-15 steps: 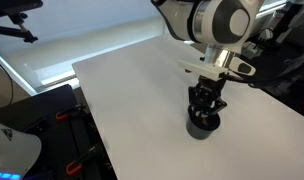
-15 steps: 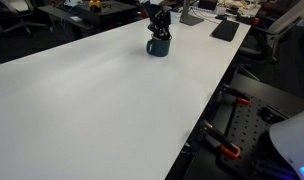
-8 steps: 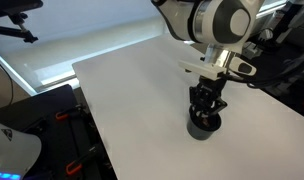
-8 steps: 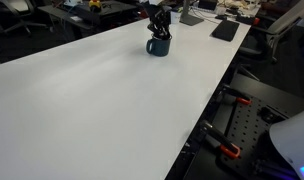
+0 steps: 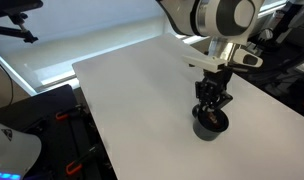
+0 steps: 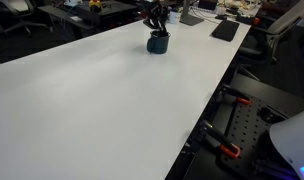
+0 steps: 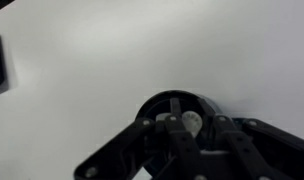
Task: Move the marker to the table
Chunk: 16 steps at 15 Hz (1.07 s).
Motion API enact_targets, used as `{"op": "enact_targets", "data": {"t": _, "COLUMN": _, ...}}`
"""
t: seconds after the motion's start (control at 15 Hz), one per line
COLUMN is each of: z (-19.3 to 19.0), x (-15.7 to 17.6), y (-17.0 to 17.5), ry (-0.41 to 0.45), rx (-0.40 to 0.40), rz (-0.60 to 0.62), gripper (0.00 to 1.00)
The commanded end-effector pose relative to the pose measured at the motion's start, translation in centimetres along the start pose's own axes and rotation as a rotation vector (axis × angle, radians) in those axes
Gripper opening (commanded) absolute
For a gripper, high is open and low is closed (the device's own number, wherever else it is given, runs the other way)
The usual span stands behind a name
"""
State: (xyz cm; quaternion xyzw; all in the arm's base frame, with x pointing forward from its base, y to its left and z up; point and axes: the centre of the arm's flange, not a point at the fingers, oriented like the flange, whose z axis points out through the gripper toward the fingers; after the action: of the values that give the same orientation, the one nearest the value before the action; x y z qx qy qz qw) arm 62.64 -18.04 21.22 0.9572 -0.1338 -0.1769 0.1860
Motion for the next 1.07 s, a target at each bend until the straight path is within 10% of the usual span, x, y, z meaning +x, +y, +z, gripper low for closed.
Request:
{"op": "enact_targets", "data": {"t": 0.0, "z": -3.3, "x": -0.4, "y": 0.6, "ry": 0.049, "rx": -0.001, "rz": 0.075, "gripper": 0.06}}
{"op": "enact_targets", "data": {"t": 0.53, "z": -11.6, "x": -2.8, "y": 2.7, "ry": 0.196, "rx": 0.046, "rz": 0.177, "gripper": 0.06}}
{"op": "enact_targets", "data": {"t": 1.0, "z": -13.2, "x": -5.5, "y": -0.2, "ry": 0.180, "rx": 0.133, "rz": 0.035, "gripper": 0.06}}
